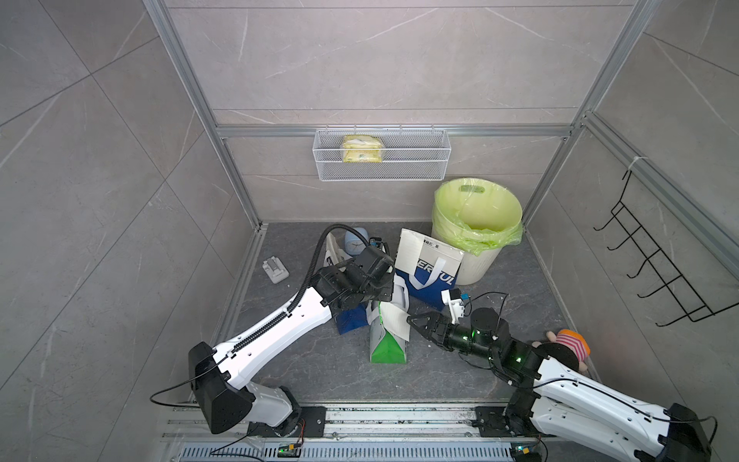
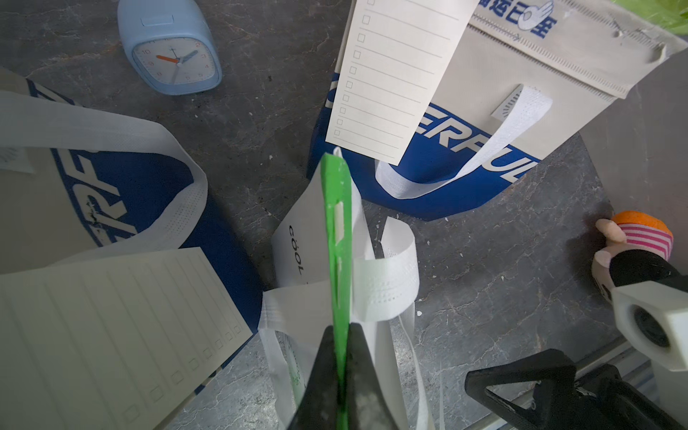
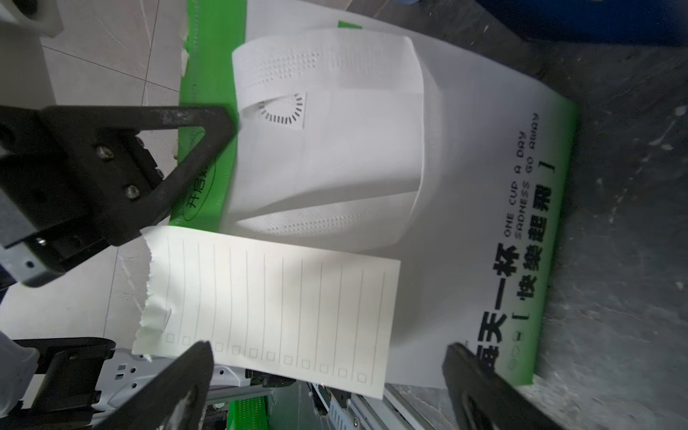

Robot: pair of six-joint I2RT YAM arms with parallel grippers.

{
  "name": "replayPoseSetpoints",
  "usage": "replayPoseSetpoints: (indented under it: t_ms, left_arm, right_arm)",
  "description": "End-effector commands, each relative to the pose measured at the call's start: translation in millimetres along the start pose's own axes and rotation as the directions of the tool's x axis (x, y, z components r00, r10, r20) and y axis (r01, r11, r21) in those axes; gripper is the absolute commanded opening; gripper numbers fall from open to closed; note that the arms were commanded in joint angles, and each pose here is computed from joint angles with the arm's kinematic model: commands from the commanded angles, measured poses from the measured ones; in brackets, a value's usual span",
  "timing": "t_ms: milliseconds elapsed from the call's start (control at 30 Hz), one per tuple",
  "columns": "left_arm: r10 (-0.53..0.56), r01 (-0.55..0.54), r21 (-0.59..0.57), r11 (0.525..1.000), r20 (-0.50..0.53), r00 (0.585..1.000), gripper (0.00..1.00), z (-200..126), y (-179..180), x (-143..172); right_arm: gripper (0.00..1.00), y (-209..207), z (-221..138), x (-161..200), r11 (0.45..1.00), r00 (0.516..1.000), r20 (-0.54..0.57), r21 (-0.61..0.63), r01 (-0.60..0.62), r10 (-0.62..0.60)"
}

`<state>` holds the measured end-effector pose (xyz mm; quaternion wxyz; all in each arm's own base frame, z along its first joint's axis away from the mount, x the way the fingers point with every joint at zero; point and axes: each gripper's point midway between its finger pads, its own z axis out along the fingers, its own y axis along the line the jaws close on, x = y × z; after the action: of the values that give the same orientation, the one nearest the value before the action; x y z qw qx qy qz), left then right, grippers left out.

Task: Shred takeout receipts and throw away
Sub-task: Pick up the takeout bag at the center of the board, then tear off the takeout receipt from the takeout bag.

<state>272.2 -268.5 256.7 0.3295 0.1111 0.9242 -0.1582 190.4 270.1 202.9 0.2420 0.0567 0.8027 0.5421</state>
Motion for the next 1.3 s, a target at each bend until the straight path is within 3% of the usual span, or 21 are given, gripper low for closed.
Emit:
replayPoseSetpoints:
  t_ms: [0, 333, 500, 600, 767, 833, 900, 1100, 1267]
  left_arm:
    - [0.003, -0.004, -0.055, 0.998, -0.008, 1.0, 0.0, 3.3, 13.7, 6.2]
    - [0.002, -0.003, -0.048, 0.999, -0.017, 1.0, 0.0, 2.2, 14.0, 9.1]
    - [0.005, -0.007, -0.052, 0.999, -0.026, 1.0, 0.0, 4.7, 13.6, 10.0]
    - [0.008, -0.009, -0.06, 0.998, -0.027, 1.0, 0.0, 5.2, 15.1, 10.4]
    - [0.008, -0.01, -0.074, 0.997, -0.03, 1.0, 0.0, 5.9, 17.5, 11.7]
    - [0.008, -0.011, -0.077, 0.997, -0.03, 1.0, 0.0, 7.1, 17.7, 11.4]
    - [0.009, -0.012, -0.08, 0.997, -0.03, 0.999, 0.0, 7.9, 17.7, 10.8]
    - [0.016, -0.018, -0.1, 0.995, -0.027, 1.0, 0.0, 8.0, 20.8, 9.4]
    - [0.024, -0.027, -0.129, 0.991, -0.025, 0.999, 0.0, 8.7, 25.9, 9.5]
  right_arm:
    - [0.98, 17.6, 3.4, 0.0, 0.993, 0.999, -0.003, -0.113, -0.04, 0.04]
    - [0.93, 16.8, 21.7, 7.8, 0.974, 0.994, -0.035, -0.2, -0.105, 0.101]
    - [0.83, 29.1, 22.0, 6.9, 0.971, 0.996, -0.031, -0.222, -0.091, 0.087]
    - [0.74, 28.2, 17.9, 4.8, 0.976, 0.997, -0.012, -0.205, -0.076, 0.075]
    - [0.44, 30.7, 11.3, 1.6, 0.981, 0.998, 0.005, -0.186, -0.053, 0.055]
    - [0.4, 34.7, 7.8, 0.1, 0.984, 0.999, 0.01, -0.174, -0.033, 0.036]
    - [0.34, 34.6, 3.8, -0.3, 0.99, 1.0, 0.013, -0.141, -0.006, 0.008]
    - [0.03, 47.1, -16.5, -7.3, 0.993, 0.995, 0.034, -0.068, 0.099, -0.097]
    - [0.0, 75.0, -36.5, -11.8, 0.972, 0.974, 0.05, -0.067, 0.226, -0.223]
